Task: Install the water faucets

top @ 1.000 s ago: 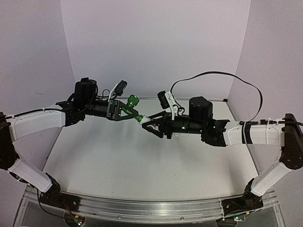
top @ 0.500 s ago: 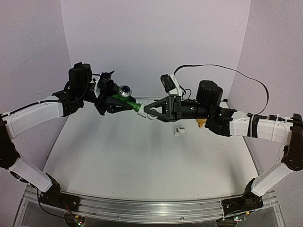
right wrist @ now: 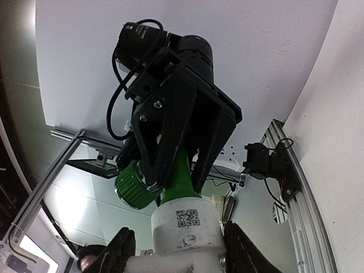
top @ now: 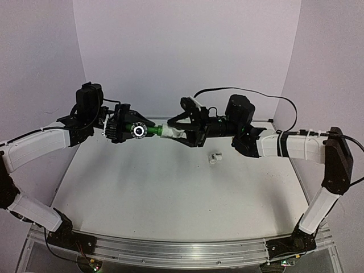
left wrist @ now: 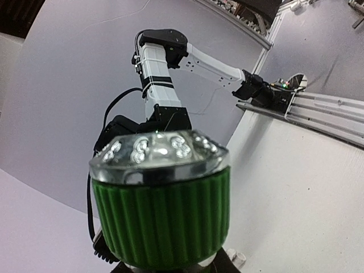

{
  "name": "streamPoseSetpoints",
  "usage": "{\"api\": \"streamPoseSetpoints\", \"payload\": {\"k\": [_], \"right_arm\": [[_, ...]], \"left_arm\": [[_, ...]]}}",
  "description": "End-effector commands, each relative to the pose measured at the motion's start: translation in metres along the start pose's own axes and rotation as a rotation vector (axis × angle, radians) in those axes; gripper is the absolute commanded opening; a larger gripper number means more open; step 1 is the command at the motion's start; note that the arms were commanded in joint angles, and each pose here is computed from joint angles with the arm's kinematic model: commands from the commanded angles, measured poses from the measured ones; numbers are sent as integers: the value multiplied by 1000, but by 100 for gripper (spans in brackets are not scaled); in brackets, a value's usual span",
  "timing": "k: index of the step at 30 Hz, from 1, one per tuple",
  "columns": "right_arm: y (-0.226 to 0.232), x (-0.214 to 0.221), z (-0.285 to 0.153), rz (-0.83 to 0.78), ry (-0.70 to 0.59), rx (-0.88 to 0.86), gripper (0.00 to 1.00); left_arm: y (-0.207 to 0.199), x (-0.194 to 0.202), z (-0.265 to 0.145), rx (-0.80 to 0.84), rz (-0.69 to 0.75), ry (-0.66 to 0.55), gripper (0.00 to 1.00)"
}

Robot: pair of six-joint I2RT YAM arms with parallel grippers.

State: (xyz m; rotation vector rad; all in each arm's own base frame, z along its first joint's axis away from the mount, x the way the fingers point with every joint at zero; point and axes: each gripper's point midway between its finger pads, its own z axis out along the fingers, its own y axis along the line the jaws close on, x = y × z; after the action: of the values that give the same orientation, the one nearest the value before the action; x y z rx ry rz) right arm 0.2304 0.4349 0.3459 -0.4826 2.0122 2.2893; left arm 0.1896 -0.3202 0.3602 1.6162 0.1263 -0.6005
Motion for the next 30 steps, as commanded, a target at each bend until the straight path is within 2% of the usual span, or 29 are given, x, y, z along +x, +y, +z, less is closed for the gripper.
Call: {"api": "streamPoseSetpoints", "payload": {"k": [1, 5, 8, 12, 14, 17, 20, 23, 27, 28, 30], "right_arm": [[-13, -46, -10, 140, -203, 19, 8], [-14, -46, -21, 99, -206, 30, 40], [-8, -47, -34, 23, -202, 35, 64], [-7, -37, -52, -89, -177, 61, 83], [-11, -32, -62, -164, -171, 86, 88], [-18, -25, -72, -319, -173, 172, 94], [-39, -31, -93, -468, -253, 389, 96], [-51, -41, -125, -584, -377, 603, 98], [-63, -48, -160, -600, -506, 796, 98], [-65, -46, -160, -604, -483, 809, 98], [-71, -43, -160, -582, -441, 847, 98]], "left_arm": [[5, -45, 12, -1, 281, -99, 0], [9, -49, 11, 5, 130, -102, 0], [26, -49, 11, -20, -86, -66, 0], [49, -41, 12, -80, -427, -16, 0], [55, -38, 13, -90, -587, -22, 0], [77, -23, 15, -185, -941, -31, 0], [92, 34, 3, -472, -1384, 34, 0], [73, 72, -14, -665, -1759, 95, 0], [44, 88, -20, -765, -2121, 64, 0], [35, 95, -24, -816, -2194, 67, 0], [20, 106, -32, -897, -2252, 85, 0]]}}
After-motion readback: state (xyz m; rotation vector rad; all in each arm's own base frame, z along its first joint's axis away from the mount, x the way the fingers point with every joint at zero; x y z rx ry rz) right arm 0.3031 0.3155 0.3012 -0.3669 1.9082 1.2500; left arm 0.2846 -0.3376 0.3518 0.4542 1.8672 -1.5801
